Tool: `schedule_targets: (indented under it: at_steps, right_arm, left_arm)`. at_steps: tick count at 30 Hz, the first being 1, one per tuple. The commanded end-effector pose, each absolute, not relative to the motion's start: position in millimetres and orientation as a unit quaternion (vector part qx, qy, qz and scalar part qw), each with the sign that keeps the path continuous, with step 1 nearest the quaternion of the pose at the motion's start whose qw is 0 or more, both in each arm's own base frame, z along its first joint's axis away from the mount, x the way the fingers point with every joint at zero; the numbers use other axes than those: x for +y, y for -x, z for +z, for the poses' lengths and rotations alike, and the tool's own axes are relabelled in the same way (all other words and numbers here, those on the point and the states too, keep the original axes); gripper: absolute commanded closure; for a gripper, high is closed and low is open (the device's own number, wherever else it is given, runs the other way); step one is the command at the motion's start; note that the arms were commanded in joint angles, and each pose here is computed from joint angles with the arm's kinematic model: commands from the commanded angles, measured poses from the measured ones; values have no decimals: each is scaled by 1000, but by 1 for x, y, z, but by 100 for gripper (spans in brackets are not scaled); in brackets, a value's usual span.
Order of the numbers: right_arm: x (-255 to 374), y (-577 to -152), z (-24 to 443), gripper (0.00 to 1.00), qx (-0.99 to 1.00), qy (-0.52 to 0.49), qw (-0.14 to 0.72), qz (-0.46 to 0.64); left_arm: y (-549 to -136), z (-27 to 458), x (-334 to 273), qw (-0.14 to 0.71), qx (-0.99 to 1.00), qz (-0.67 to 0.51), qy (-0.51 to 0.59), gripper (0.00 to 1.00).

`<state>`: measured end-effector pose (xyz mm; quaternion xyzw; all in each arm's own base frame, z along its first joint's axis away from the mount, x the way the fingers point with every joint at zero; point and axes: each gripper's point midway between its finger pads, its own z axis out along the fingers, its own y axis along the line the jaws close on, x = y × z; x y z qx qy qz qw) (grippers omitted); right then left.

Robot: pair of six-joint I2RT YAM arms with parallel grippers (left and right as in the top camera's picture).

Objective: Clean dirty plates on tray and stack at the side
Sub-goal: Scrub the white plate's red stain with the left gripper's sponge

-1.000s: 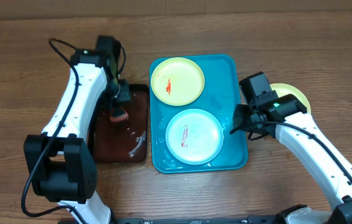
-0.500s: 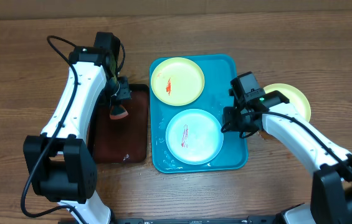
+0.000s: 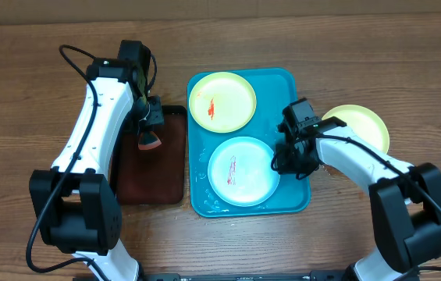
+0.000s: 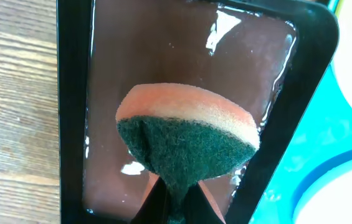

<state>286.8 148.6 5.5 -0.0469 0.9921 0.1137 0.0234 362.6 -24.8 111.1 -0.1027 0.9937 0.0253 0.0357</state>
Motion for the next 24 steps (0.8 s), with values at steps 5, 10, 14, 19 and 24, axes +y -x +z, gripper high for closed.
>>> schedule_targets:
  at_steps: [5, 10, 14, 19, 24]
  right_arm:
    - [143, -284, -5, 87, 996, 28, 26, 84]
    - [141, -288, -5, 92, 996, 9, 33, 77]
    - [141, -288, -5, 91, 996, 9, 33, 77]
    - [140, -285, -5, 91, 997, 8, 28, 75]
    - [140, -285, -5, 91, 997, 8, 27, 75]
  left_arm:
    - [-375, 137, -39, 62, 995, 11, 80, 96]
    - [-378, 146, -96, 75, 995, -58, 36, 96]
    - [-373, 132, -152, 67, 993, -93, 23, 96]
    - [-355, 87, -201, 12, 996, -88, 18, 96]
    - [-335, 44, -237, -50, 993, -103, -12, 96]
